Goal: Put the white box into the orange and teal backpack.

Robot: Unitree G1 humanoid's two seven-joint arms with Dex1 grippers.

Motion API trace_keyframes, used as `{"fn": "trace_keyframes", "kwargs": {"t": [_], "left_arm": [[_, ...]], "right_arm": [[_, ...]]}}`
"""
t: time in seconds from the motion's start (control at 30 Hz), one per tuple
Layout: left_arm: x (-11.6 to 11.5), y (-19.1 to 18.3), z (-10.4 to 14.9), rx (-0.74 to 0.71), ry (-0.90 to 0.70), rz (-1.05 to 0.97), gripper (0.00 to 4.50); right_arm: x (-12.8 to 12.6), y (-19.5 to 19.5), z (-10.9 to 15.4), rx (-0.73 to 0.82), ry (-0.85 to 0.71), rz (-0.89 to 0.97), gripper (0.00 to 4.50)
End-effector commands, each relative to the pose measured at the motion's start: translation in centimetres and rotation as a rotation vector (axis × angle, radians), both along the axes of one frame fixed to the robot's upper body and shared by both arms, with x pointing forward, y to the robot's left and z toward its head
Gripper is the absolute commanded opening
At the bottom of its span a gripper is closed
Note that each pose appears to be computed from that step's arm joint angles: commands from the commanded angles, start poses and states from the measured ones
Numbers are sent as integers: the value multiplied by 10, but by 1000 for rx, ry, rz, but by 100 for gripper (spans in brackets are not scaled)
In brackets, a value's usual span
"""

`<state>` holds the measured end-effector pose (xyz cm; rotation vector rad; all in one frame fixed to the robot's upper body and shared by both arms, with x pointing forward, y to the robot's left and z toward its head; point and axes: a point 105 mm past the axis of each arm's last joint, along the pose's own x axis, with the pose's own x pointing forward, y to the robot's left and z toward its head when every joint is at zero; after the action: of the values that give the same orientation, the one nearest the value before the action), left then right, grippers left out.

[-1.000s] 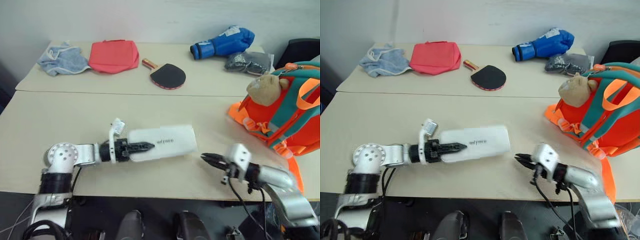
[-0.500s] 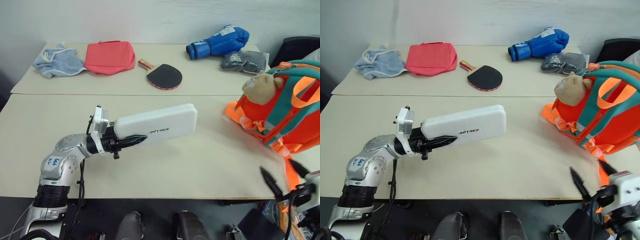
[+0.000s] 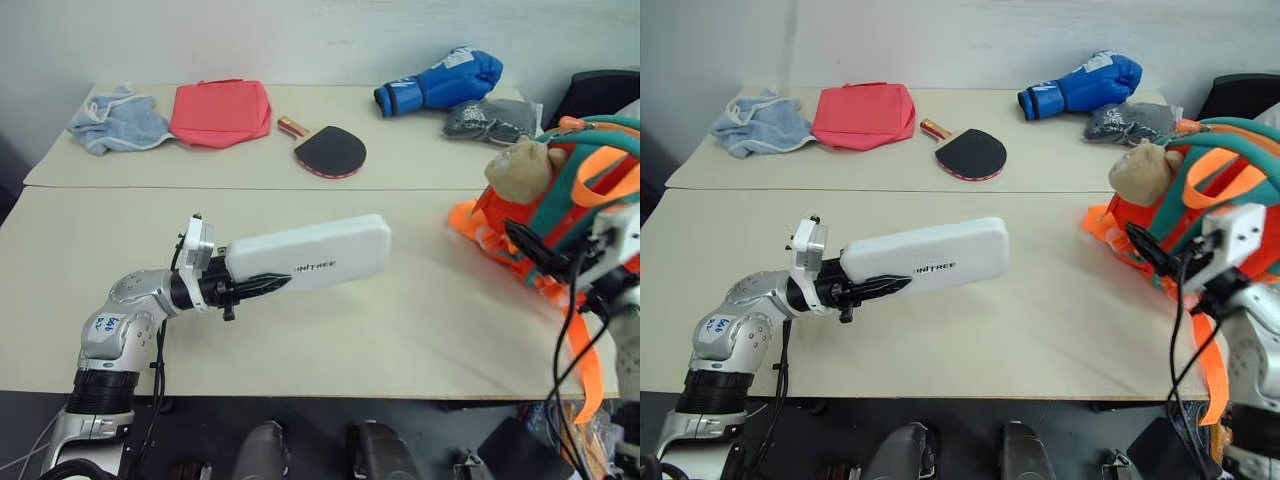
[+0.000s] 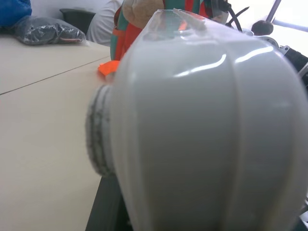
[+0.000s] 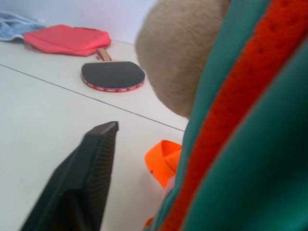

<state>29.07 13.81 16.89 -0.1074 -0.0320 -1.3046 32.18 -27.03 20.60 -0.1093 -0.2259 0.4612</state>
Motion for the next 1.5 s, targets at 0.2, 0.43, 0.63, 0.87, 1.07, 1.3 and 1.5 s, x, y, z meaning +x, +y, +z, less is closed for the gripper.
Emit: {"fn": "trace_keyframes", "kwargs": {"t": [0.2, 0.43, 0.63, 0.87, 1.07, 1.3, 1.5], "left_arm": [[27, 56, 41, -224, 16, 315, 131], [41, 93, 42, -301, 40, 503, 131], [30, 107, 42, -311, 31, 554, 131], [-4, 118, 65, -355, -18, 537, 131], [-29, 87, 96, -355, -124, 416, 131], [-40, 55, 95, -218, -141, 253, 131], [-36, 51, 70, -22, -117, 172, 131]], "right_arm": [[7, 112, 26, 29, -74, 410, 20], [-34, 215, 50, 69, -107, 848, 1], [-79, 227, 47, 44, 31, 1072, 1], [-92, 181, 22, -48, 267, 1035, 1], [-71, 169, 27, -44, 236, 924, 1], [-69, 177, 21, -55, 235, 942, 1], [-66, 181, 21, -50, 229, 944, 1]]}}
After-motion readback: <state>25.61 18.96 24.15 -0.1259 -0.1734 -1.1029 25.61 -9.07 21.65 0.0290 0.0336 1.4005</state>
